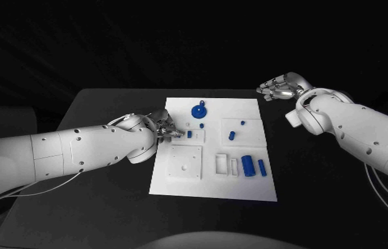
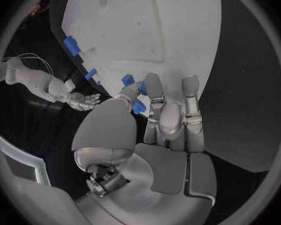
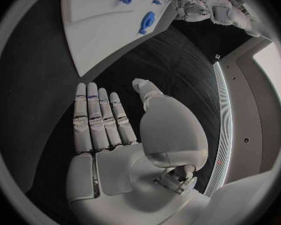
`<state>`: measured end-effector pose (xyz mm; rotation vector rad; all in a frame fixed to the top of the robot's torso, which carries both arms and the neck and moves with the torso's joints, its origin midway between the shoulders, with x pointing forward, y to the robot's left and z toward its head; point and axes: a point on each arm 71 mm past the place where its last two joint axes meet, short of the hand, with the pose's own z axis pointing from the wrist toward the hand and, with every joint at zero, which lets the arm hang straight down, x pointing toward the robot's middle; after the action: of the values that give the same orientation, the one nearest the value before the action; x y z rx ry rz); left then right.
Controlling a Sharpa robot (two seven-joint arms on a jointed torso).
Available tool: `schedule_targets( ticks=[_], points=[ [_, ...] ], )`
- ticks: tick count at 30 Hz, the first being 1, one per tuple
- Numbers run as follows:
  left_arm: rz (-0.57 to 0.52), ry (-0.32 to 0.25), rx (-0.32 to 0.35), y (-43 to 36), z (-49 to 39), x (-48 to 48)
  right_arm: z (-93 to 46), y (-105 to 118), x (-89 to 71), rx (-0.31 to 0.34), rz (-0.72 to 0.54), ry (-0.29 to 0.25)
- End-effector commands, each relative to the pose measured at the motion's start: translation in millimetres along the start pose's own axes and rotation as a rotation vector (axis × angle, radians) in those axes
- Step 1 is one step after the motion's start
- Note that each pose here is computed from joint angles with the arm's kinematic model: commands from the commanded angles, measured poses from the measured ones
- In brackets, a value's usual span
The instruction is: Assemble the parts on the task board
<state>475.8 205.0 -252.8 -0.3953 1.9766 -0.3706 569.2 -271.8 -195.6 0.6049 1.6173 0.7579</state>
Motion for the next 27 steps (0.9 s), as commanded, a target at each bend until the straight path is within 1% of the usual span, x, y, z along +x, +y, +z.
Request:
schedule_targets(
  ticks=[1,11,27],
  points=[
    [0.010,0.070,-0.024,2.7,-0.6,13.2,0.1,0.9,1.4,-0.006,-0.001,0.009],
    [0.010,0.076,-0.031,3.7,0.1,13.3,0.2,1.6,2.5,-0.010,0.000,0.011],
    [0.008,0.071,-0.038,5.8,1.6,11.9,-0.1,0.9,2.5,-0.009,0.000,0.012]
  ],
)
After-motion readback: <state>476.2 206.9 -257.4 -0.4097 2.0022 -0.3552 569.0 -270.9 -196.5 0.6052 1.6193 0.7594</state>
